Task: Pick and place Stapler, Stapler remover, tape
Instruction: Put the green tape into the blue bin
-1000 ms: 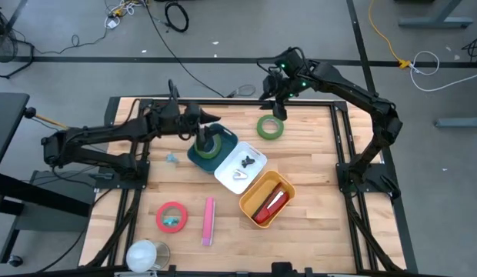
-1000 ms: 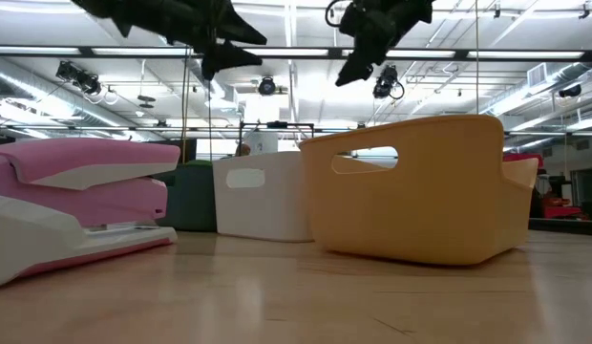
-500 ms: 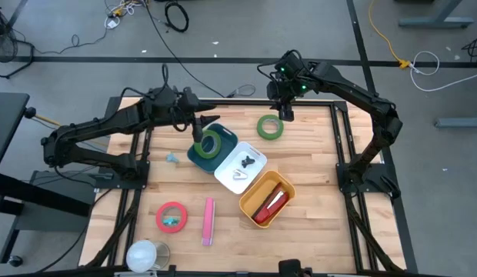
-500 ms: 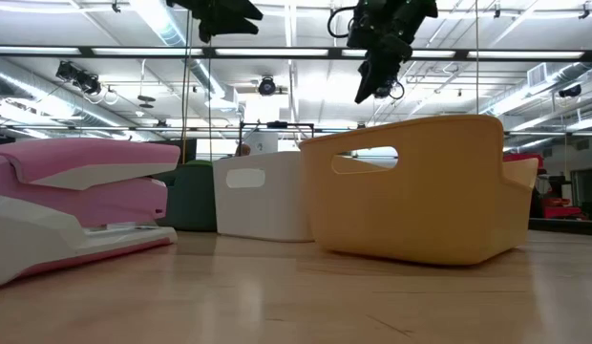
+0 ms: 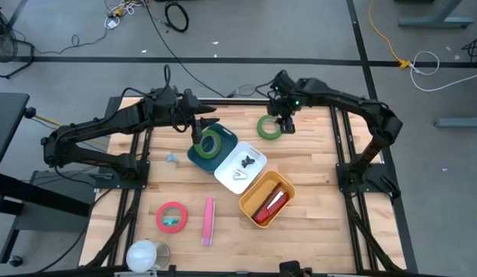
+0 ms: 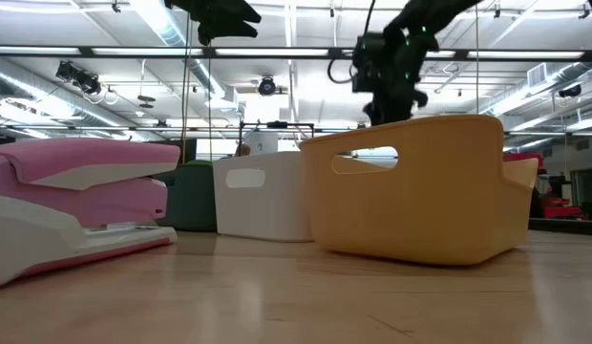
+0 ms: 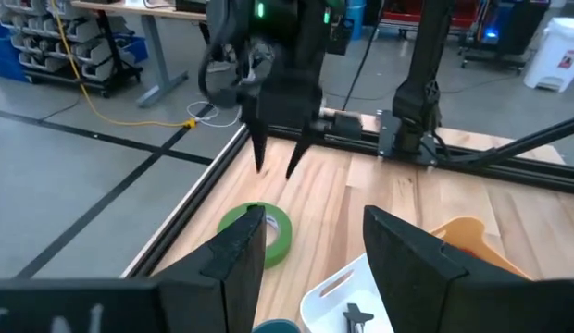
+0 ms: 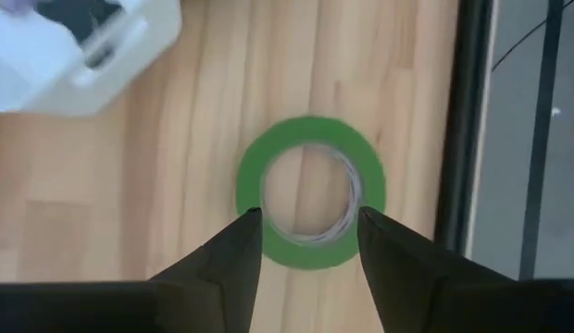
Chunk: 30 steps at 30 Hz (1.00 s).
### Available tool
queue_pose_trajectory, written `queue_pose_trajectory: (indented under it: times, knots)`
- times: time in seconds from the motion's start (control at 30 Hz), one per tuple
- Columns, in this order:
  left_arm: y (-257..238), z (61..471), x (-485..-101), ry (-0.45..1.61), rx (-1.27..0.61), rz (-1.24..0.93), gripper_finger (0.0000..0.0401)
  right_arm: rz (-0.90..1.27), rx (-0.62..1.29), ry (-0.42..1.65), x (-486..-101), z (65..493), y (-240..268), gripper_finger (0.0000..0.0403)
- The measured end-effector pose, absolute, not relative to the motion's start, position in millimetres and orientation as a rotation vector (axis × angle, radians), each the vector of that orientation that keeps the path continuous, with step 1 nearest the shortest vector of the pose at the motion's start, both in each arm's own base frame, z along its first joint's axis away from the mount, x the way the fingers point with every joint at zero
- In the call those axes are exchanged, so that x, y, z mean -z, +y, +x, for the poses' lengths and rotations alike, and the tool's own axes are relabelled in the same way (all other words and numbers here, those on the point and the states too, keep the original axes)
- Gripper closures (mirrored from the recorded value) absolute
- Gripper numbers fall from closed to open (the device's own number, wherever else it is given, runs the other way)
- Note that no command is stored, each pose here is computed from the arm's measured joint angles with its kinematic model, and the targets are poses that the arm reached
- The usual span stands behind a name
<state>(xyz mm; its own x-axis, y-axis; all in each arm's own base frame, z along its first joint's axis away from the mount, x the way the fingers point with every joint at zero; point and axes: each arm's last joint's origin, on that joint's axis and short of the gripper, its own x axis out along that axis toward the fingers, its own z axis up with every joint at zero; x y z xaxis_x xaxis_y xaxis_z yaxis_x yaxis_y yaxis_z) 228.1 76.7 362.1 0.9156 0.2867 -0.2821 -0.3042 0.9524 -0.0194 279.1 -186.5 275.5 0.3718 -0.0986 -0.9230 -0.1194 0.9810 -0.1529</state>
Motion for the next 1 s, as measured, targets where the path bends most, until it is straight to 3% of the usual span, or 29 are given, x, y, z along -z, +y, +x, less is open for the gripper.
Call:
queue_pose_trajectory:
  times: [0.47, 1.0]
  knots:
    - [76.8, 228.1, -362.1, 0.281, -0.307, -0.063, 0.0215, -0.298, -0.054, 1.257, -196.1, 273.1, -166.3, 0.0224]
    - [76.8, 228.1, -362.1, 0.281, -0.307, -0.063, 0.0215, -0.321, -0.032, 1.198, -179.4, 274.4, -163.9, 0.0224]
